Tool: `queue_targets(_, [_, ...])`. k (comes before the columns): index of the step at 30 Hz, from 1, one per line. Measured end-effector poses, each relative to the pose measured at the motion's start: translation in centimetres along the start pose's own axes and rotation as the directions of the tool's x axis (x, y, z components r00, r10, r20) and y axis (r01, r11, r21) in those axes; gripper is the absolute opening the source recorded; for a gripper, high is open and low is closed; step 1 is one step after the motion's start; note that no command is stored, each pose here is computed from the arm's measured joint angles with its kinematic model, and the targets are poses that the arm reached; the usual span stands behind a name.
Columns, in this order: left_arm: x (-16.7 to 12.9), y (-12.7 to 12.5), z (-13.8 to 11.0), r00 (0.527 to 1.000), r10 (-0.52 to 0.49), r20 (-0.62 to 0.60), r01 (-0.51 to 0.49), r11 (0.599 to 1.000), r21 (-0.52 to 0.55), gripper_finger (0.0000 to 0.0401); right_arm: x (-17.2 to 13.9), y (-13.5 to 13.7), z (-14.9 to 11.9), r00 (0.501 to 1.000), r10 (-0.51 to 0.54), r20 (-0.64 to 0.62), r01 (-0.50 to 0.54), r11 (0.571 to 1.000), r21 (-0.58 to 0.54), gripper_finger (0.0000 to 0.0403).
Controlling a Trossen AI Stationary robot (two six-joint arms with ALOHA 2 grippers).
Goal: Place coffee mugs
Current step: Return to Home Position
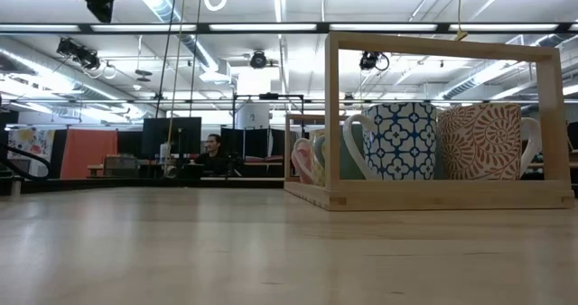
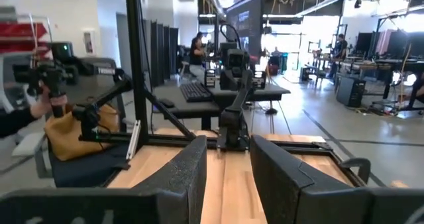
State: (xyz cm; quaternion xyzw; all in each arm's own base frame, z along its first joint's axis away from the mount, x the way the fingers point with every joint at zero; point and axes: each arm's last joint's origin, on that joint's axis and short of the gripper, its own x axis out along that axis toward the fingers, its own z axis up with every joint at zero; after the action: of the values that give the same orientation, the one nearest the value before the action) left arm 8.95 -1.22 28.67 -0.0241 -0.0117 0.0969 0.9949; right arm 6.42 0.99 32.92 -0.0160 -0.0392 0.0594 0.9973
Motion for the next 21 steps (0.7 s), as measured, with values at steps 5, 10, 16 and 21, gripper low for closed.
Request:
queue_targets(5, [-0.2,0.2,-1.8,0.999,0.0,0.035,0.0,1.0,-0.018,0.0103,-0.4,0.1,-2.1,0.999,-0.002,0.041,0.0,0.999,0.047,0.0123])
queue_targets(10, [-0.2,0.3,-3.4,0.998,0.016,0.064,-0.014,0.999,-0.033,0.0103,-0.8,0.1,-3.6,0.995,-0.004,0.101,-0.003,0.997,0.075,0.0123])
queue_targets(16, [0.2,0.3,-5.4,0.992,0.066,0.112,-0.064,0.998,-0.015,0.0103,-0.8,0.1,-5.2,0.981,-0.043,0.187,0.024,0.995,0.101,0.0123])
queue_targets(21, [0.6,0.3,-6.9,0.983,0.095,0.159,-0.097,0.995,0.007,0.0103,-0.3,0.0,-7.0,0.977,-0.094,0.189,0.071,0.989,0.126,0.0123])
